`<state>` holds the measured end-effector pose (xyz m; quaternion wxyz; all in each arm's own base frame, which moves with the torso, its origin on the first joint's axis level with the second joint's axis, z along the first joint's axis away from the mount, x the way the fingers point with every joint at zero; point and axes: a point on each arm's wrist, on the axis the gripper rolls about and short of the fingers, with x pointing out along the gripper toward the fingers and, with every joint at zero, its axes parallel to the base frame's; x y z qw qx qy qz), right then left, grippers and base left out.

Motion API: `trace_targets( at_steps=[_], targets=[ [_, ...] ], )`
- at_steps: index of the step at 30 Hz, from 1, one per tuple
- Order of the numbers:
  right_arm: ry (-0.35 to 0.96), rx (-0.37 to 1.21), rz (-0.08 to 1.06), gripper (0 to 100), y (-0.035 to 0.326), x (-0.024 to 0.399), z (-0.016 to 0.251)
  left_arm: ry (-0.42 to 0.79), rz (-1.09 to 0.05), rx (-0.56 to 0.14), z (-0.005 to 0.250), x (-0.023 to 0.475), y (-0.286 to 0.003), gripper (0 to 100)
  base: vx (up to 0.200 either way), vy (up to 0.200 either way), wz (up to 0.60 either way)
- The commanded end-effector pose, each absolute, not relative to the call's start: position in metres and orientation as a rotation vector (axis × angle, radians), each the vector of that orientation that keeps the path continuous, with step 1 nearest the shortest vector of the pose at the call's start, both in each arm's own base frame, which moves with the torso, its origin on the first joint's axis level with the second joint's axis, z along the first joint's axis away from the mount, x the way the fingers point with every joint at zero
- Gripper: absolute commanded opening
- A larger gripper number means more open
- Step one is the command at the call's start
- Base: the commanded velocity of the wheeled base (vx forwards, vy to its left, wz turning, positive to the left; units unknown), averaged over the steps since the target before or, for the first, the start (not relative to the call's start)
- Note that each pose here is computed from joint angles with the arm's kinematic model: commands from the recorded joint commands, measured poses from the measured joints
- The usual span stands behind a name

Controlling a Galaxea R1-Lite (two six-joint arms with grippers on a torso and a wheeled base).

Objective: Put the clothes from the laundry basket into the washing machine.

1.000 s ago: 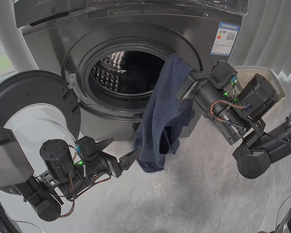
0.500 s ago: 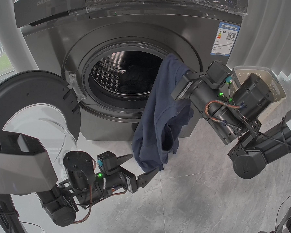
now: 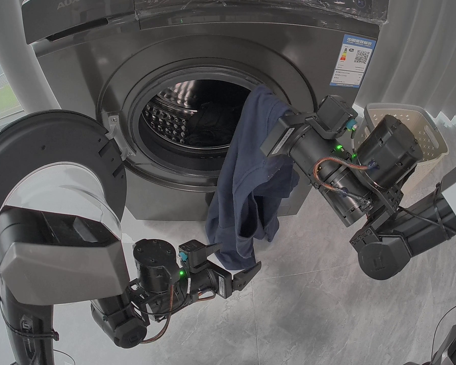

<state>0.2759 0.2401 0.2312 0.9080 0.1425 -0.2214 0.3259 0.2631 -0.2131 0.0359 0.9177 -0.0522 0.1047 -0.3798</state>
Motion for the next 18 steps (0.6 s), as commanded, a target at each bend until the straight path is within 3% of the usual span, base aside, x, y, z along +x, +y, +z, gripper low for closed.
trace_targets(
  at_steps=[1,18],
  targets=[
    [-0.456,0.295,0.675,0,0.241,0.276,0.231,0.245,-0.769,-0.099,0.02,0.27,-0.215,100,0.0,0.0,0.0],
    [-0.443,0.298,0.698,0,0.249,0.271,0.227,0.175,-0.719,-0.105,0.003,0.305,-0.232,100,0.0,0.0,0.0]
  ],
)
